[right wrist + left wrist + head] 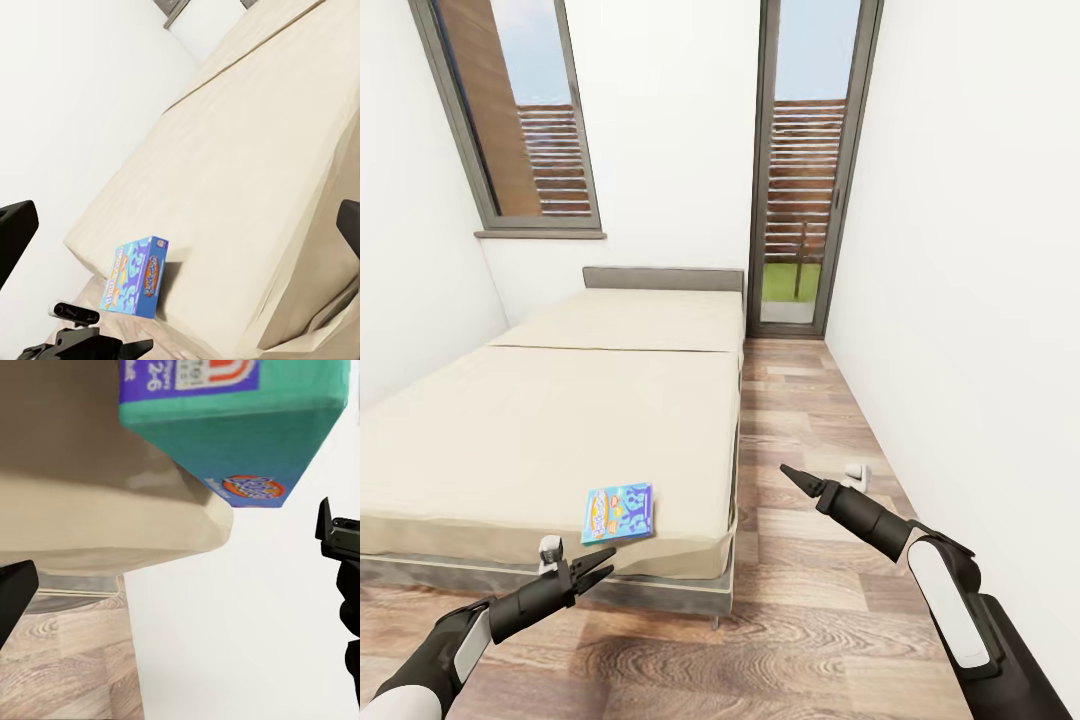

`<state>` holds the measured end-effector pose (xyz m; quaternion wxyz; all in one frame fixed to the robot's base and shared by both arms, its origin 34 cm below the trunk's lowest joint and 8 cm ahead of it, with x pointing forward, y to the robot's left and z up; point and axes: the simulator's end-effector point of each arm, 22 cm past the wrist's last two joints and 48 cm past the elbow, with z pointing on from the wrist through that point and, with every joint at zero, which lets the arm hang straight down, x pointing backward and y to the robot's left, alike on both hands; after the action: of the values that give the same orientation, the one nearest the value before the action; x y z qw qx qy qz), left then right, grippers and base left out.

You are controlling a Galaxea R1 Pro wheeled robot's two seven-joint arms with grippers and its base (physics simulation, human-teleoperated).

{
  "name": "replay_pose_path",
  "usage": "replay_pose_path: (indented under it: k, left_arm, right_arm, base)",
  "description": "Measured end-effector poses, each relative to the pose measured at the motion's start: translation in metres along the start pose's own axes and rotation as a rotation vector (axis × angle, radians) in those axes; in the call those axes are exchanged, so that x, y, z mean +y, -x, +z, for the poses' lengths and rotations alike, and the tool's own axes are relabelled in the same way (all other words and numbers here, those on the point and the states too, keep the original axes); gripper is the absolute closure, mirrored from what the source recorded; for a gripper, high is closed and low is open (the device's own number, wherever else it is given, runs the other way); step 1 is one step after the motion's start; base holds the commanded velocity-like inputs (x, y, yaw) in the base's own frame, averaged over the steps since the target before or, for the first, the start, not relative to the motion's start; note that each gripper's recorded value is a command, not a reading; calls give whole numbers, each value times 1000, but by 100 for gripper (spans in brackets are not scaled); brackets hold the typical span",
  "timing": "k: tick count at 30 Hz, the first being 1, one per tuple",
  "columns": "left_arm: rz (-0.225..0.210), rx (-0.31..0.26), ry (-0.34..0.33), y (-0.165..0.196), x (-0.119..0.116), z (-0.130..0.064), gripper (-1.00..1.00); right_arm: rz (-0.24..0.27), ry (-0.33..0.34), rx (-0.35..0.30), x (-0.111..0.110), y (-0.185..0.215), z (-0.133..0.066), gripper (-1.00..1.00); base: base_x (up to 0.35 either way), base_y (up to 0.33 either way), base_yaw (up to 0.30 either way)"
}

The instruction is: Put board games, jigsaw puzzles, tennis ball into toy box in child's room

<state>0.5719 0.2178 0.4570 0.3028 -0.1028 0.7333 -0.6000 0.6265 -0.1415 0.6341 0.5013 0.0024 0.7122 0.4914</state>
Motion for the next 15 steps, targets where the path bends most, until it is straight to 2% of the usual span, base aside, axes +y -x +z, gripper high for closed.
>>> replay_pose_path:
  k: [10,15]
  left_arm:
    - [0,-2,-1,1,0,0,-100]
    - [18,-8,-12,5,-10,-1,-100]
  right_arm:
    - [-1,-1,1,0,0,0,-100]
    - [-16,9,-10,9,7,-2,-100]
  base:
    - [0,0,0]
    - [0,0,0]
